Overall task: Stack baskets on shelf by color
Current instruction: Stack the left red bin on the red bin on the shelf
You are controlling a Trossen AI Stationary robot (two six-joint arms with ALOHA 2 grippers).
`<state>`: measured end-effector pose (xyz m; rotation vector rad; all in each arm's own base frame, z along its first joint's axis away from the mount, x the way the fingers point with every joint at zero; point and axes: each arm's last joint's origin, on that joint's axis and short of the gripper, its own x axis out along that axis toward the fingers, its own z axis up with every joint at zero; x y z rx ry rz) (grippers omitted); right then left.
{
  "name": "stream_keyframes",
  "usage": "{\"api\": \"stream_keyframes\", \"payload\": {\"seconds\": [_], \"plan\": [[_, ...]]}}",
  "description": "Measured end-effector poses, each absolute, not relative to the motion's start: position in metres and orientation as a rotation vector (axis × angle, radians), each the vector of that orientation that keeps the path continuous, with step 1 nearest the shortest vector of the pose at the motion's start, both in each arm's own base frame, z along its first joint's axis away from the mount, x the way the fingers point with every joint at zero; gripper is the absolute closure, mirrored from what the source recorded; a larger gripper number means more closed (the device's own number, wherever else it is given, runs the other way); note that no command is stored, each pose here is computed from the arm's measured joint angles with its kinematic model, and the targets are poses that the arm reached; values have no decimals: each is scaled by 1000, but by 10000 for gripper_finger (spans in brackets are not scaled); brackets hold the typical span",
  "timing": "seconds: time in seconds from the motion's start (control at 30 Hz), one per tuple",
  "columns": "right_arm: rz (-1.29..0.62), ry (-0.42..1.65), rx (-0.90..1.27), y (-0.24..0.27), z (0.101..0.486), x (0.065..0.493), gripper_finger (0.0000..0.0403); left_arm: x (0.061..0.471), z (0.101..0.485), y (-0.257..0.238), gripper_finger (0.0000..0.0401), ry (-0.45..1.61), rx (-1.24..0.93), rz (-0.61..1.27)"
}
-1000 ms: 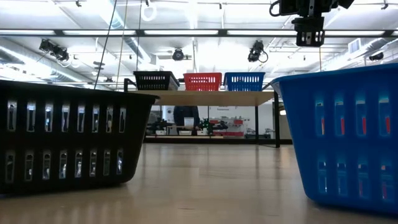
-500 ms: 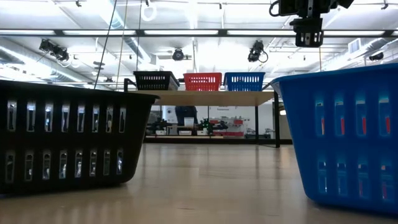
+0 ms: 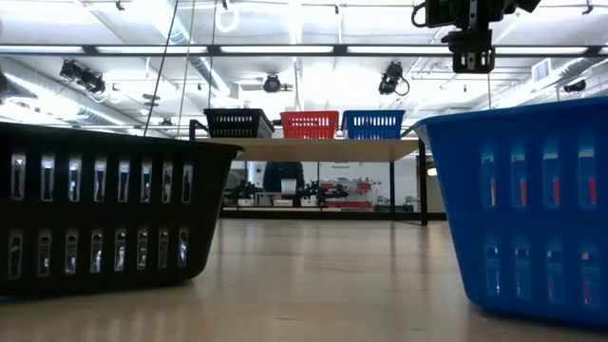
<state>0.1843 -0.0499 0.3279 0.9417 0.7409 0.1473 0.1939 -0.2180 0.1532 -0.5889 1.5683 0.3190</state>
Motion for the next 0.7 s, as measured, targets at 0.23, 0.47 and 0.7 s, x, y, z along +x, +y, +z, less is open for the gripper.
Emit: {"api": "stream_keyframes", "payload": {"seconds": [0.23, 0.47, 0.7], "plan": [[130, 730, 948, -54, 328, 183, 190, 217, 177, -211, 276, 1610, -633, 246], [113, 717, 949, -58, 328, 182, 190, 217, 216, -206, 247, 1614, -440, 337], [92, 696, 955, -63, 329, 181, 190, 202, 186, -195, 164, 1724, -445, 396]]}}
